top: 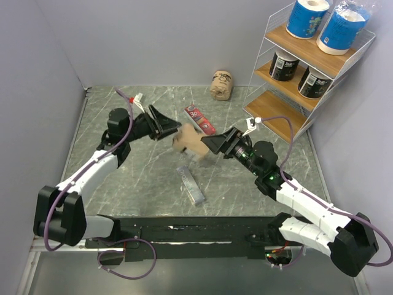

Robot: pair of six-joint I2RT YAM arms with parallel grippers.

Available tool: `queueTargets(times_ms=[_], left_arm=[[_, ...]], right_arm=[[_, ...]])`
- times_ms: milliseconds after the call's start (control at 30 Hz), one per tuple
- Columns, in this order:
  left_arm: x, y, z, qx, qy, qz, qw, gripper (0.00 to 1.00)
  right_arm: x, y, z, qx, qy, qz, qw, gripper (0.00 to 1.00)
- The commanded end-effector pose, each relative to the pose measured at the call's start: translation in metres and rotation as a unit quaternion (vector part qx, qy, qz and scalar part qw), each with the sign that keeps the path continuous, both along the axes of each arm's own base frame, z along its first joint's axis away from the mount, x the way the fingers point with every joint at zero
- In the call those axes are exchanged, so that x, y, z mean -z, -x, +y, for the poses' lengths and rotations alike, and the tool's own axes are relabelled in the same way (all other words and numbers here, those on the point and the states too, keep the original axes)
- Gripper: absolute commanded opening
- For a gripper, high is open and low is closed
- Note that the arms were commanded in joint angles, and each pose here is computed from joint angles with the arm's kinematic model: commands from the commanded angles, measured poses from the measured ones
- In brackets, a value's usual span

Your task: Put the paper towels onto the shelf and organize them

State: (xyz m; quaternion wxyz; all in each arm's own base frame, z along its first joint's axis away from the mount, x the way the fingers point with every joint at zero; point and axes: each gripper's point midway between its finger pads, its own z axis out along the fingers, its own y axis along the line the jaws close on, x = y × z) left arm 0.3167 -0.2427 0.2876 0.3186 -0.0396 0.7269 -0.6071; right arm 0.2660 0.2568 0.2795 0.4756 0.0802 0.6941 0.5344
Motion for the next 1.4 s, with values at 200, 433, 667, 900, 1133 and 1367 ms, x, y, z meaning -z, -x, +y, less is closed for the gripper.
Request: queueTargets(times_ms=[200, 433, 667, 900, 1133, 1367], left_arm=[[0.132, -0.065, 0.041, -0.117, -0.257, 0.071, 0.957, 0.80], [0.128, -0.067, 0.060, -0.140, -0.314, 0.062, 0.937, 0.80], [0.145, -0.063, 0.069, -0.146, -0.340, 0.088, 0.925, 0.79], [0.126, -0.050, 0.040, -0.068, -0.288, 0.037, 0.955, 0.79], [0.141, -0.034, 0.021, -0.027, -0.282, 0.040, 0.958, 0.77], [0.163, -0.033, 0.007, -0.011, -0.287, 0.064, 0.956, 0.72]], right_arm=[[0.041, -0.021, -0.001, 0.019, 0.089, 0.016, 0.996, 0.88], [0.067, -0.017, -0.001, -0.006, 0.100, 0.012, 0.995, 0.87], [0.091, -0.033, 0.019, -0.058, 0.134, 0.032, 0.989, 0.83], [0.111, -0.027, 0.002, -0.041, 0.125, 0.039, 0.991, 0.85], [0.134, -0.013, -0.011, -0.022, 0.107, 0.081, 0.991, 0.85], [0.150, -0.011, -0.010, -0.018, 0.076, 0.104, 0.991, 0.84]])
